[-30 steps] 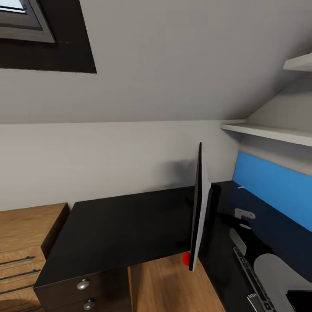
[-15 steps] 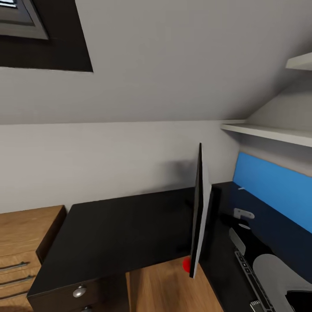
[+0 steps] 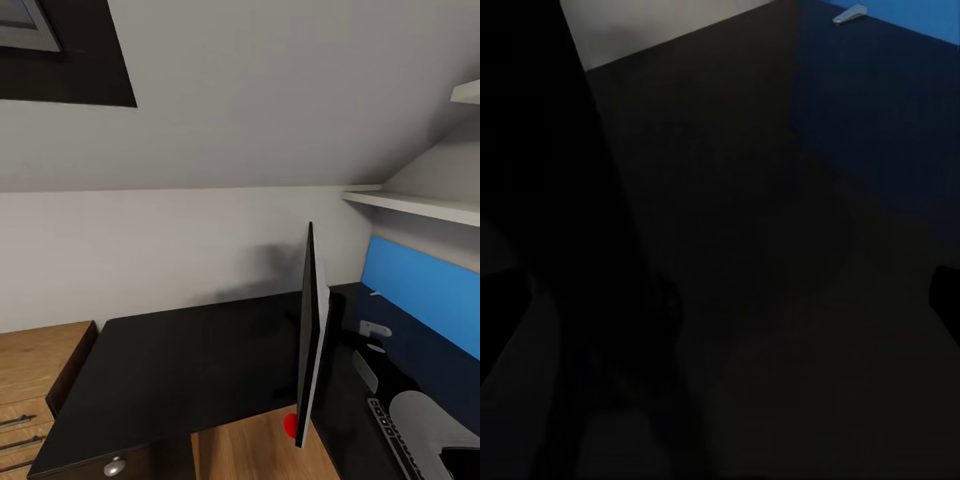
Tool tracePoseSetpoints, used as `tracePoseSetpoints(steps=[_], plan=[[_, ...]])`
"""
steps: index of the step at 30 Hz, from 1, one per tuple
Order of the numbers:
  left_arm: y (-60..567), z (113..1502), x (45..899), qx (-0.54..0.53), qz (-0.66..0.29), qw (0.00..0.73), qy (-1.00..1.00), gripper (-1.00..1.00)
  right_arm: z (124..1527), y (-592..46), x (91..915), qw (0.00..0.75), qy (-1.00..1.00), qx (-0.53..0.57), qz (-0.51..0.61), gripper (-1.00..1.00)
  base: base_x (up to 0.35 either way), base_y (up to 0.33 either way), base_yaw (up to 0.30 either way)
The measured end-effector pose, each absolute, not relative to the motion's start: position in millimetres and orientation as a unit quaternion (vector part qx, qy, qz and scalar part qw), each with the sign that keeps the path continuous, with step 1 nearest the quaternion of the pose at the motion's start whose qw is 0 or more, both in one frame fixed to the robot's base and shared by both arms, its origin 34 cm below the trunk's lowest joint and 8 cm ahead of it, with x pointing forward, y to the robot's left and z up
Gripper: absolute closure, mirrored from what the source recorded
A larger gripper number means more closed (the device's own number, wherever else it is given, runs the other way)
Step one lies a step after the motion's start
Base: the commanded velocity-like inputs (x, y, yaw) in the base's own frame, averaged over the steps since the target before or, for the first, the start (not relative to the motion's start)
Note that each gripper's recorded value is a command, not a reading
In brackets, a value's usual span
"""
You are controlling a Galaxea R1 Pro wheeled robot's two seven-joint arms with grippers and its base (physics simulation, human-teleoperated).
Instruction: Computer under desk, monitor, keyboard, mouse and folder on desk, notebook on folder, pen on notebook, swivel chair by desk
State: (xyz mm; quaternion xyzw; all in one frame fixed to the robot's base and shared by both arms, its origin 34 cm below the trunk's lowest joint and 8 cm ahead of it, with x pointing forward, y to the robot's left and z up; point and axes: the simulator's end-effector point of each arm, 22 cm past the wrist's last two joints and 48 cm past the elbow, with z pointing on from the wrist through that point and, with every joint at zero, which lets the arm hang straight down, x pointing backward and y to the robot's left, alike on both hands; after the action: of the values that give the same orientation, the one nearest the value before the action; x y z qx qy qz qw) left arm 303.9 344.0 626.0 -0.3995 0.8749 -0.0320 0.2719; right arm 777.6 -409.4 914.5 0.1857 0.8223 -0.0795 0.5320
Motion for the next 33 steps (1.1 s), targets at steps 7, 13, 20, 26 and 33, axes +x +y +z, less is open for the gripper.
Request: tracePoseSetpoints(steps=[7,13,20,26,33], plan=[[344.1,626.0,304.0,-0.4,-0.032,0.272,0.875,-1.0,911.8,-407.8,776.8,0.527,0.826,0.184,-0.078,-1.0,0.004,0.0,0.0],[344.0,626.0,304.1,-0.4,-0.032,0.272,0.875,-1.0,908.5,-406.6,775.6,0.522,0.829,0.184,-0.078,-1.0,0.0,0.0,0.0],[343.6,625.9,304.2,-0.4,-0.032,0.272,0.875,-1.0,898.7,-400.9,771.9,0.503,0.842,0.179,-0.075,-1.0,0.0,0.0,0.0],[343.7,623.8,301.0,-0.401,-0.03,0.268,0.876,-1.0,894.8,-391.8,772.3,0.496,0.85,0.164,-0.067,-1.0,0.0,0.0,0.0],[344.0,621.7,297.7,-0.401,-0.029,0.265,0.876,-1.0,892.9,-369.2,776.6,0.497,0.858,0.116,-0.059,-1.0,0.0,0.0,0.0]])
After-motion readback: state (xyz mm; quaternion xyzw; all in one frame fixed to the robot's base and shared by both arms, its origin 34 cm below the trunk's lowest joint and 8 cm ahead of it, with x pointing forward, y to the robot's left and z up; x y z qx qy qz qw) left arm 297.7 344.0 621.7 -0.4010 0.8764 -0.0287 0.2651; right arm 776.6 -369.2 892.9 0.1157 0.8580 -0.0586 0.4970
